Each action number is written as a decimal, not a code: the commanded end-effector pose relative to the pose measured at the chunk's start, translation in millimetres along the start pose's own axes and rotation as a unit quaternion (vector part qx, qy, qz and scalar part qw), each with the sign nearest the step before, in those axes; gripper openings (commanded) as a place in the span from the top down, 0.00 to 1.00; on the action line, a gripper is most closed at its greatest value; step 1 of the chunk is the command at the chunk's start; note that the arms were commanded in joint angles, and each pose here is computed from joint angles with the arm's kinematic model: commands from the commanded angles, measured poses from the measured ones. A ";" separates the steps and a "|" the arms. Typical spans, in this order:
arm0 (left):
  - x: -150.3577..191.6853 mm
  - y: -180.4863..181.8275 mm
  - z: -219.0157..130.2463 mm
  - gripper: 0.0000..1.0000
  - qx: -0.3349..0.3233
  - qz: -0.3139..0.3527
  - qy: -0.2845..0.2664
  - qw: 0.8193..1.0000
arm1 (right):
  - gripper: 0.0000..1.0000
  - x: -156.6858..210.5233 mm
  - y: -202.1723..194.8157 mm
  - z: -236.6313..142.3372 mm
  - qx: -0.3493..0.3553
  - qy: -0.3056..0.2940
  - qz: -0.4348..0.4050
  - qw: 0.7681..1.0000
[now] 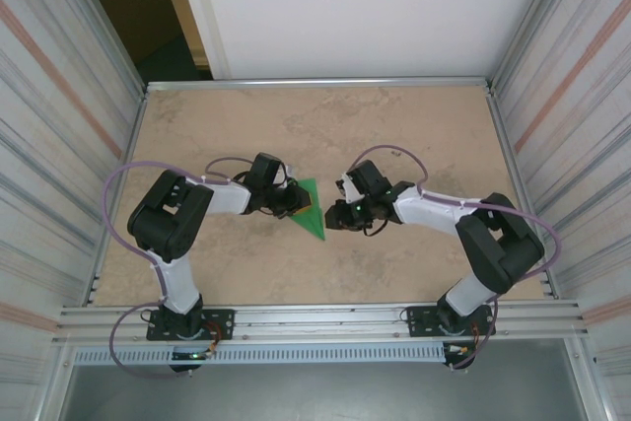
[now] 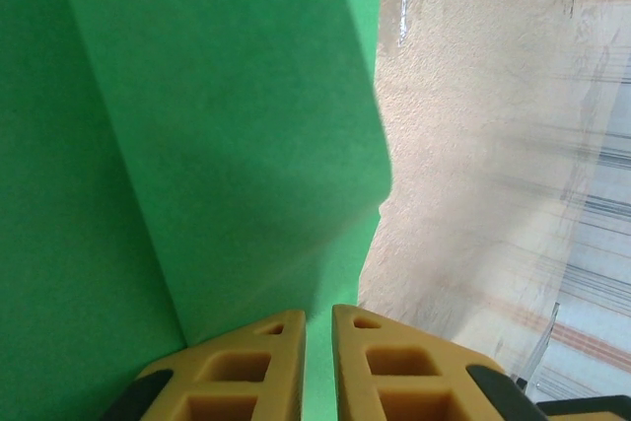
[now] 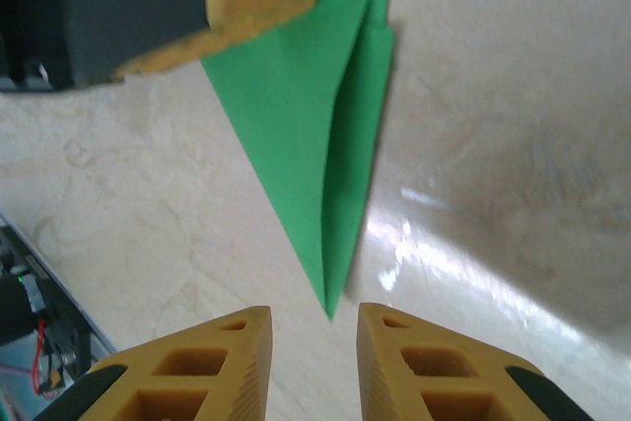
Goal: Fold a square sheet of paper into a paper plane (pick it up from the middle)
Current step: Fourth fold the wing at the center of the table.
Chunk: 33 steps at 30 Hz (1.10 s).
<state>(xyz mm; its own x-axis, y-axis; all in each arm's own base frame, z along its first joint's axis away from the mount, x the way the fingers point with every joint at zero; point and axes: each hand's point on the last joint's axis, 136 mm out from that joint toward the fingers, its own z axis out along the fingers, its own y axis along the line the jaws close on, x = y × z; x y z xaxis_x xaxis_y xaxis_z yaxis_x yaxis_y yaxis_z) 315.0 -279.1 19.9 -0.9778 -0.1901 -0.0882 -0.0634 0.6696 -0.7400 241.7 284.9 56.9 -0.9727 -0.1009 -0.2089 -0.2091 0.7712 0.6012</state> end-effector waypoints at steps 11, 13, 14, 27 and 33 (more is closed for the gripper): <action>30.4 59.5 9.3 0.83 -0.095 -0.048 0.037 0.994 | 0.76 -20.6 9.2 44.1 0.002 0.028 -0.010 1.000; 30.8 59.9 9.2 0.83 -0.095 -0.048 0.037 0.994 | 0.77 -19.3 8.3 47.0 0.002 0.032 -0.009 0.999; 30.9 59.8 9.3 0.83 -0.094 -0.048 0.038 0.994 | 0.78 -18.9 6.8 48.2 0.003 0.033 -0.008 0.999; 28.2 55.4 8.6 0.84 -0.089 -0.047 0.036 0.994 | 0.89 -8.3 -10.6 59.7 -0.018 0.060 0.031 0.998; 16.1 35.6 2.6 0.83 -0.062 -0.031 0.025 0.997 | 0.93 0.1 -24.5 62.0 -0.023 0.068 0.059 0.996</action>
<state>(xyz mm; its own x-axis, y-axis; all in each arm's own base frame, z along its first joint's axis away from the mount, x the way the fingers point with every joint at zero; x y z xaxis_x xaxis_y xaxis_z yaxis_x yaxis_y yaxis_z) 315.4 -279.5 21.1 -0.9777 -0.1913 -0.0865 -0.0649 0.6671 -0.7422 264.6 315.4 14.7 -0.9865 -0.1212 -0.1105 -0.1640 0.7309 0.6625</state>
